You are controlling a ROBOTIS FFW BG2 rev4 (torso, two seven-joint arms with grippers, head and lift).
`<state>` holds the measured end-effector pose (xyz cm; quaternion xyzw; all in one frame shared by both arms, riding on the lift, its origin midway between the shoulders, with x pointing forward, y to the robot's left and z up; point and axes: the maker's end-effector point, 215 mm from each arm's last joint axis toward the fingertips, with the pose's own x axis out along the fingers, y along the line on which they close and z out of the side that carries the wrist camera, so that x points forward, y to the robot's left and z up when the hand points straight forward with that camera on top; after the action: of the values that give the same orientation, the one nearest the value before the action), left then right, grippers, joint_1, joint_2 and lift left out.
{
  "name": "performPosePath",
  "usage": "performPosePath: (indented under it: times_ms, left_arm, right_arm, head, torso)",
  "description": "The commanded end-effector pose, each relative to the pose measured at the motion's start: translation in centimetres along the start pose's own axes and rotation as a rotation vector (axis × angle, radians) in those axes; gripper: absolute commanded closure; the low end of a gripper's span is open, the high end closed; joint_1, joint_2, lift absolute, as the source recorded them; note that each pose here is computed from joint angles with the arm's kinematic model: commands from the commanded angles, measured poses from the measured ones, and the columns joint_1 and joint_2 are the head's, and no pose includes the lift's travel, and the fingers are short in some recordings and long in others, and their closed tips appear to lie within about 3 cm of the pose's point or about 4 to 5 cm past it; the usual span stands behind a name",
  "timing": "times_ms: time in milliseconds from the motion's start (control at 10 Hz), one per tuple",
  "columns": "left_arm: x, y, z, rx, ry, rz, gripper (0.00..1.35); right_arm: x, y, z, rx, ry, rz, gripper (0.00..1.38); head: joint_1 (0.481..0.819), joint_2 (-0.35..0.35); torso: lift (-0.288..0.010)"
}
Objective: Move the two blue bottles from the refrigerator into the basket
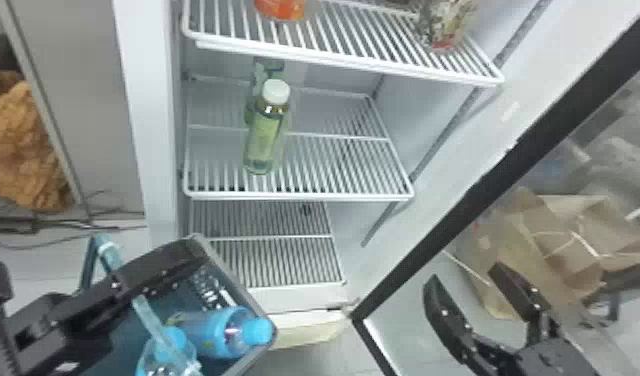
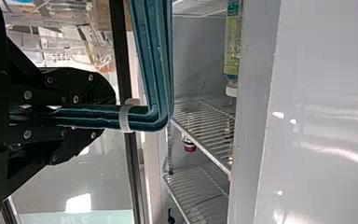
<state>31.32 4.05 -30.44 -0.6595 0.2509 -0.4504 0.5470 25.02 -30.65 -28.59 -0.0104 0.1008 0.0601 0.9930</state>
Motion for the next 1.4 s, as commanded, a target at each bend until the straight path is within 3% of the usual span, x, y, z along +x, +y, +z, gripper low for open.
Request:
performPosePath:
  times_ms: [0,1300]
  left_arm:
    - [-0.1,-0.1,0.3,0.003,-0.014,-0.003,1.19]
    - [-0.4,-0.6,1.6,0.017,-0.060,-0.023,1.19]
  right_arm:
    - [0.1,0.0,0.0,-0.003,0.000,0.001,0.17]
    - [1.1,0.5,-1.0,0.016,0.003,0.024,0.17]
  head:
    - [0.695,-0.350]
    - [0.695,-0.350]
  torso:
    - [-0.216]
    - [-0.216]
